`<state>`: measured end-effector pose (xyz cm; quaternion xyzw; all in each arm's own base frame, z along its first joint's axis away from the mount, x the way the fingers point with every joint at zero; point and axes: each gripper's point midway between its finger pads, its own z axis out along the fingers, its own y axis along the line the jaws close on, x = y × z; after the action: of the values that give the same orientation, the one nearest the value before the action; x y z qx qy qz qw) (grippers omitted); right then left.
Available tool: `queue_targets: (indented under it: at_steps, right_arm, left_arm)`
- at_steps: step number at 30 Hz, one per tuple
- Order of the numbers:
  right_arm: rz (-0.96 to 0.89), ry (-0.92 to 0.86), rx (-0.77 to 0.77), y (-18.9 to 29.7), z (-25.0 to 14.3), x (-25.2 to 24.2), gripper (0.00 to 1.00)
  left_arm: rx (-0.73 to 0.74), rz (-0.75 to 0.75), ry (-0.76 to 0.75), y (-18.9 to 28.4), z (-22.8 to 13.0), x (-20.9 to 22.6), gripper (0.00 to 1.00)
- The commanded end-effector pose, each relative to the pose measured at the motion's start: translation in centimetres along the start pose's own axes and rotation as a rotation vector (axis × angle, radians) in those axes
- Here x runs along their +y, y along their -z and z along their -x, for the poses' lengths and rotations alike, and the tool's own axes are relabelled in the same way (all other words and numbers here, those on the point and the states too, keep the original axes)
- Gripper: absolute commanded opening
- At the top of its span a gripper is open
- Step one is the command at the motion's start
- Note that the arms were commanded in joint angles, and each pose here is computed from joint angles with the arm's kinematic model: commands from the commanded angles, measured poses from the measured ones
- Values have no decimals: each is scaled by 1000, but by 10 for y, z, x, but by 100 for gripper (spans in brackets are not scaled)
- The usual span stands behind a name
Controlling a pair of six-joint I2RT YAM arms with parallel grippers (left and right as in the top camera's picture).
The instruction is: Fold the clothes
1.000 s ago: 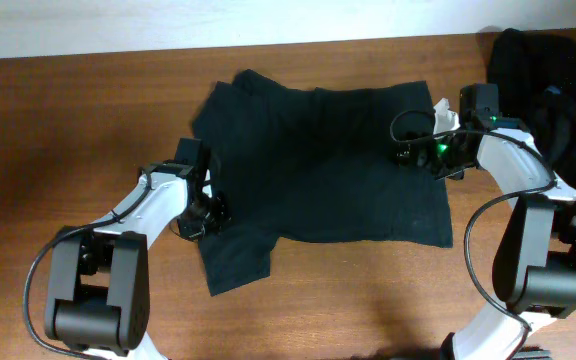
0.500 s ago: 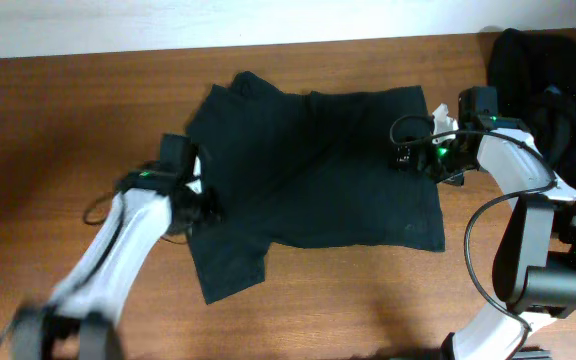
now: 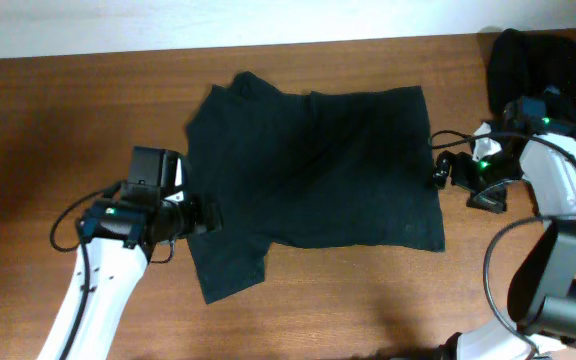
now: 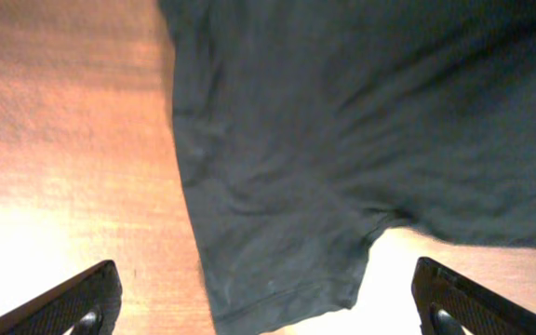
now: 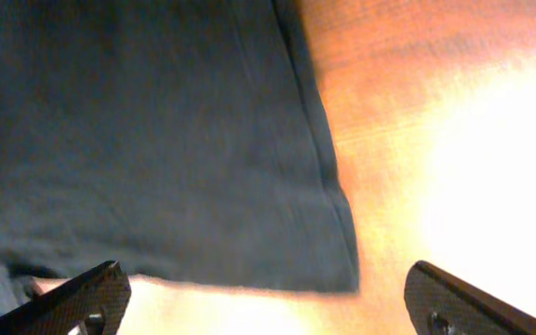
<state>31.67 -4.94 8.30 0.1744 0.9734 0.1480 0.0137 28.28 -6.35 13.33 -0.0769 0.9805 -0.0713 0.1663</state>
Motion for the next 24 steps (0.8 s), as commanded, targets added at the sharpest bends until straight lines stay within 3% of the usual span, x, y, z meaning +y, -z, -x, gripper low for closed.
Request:
queue_targets:
  at_steps: [1, 13, 24]
  right_arm:
    - [-89, 24, 25, 0, -10, -9, 98]
    - [-91, -65, 161, -62, -67, -25, 94]
    - [-100, -23, 180, -68, -73, -20, 89]
  left_arm:
    - [50, 30, -10, -15, -10, 8, 99]
    - [234, -42, -8, -76, -40, -1, 99]
    - [334, -96, -12, -108, -53, -9, 99]
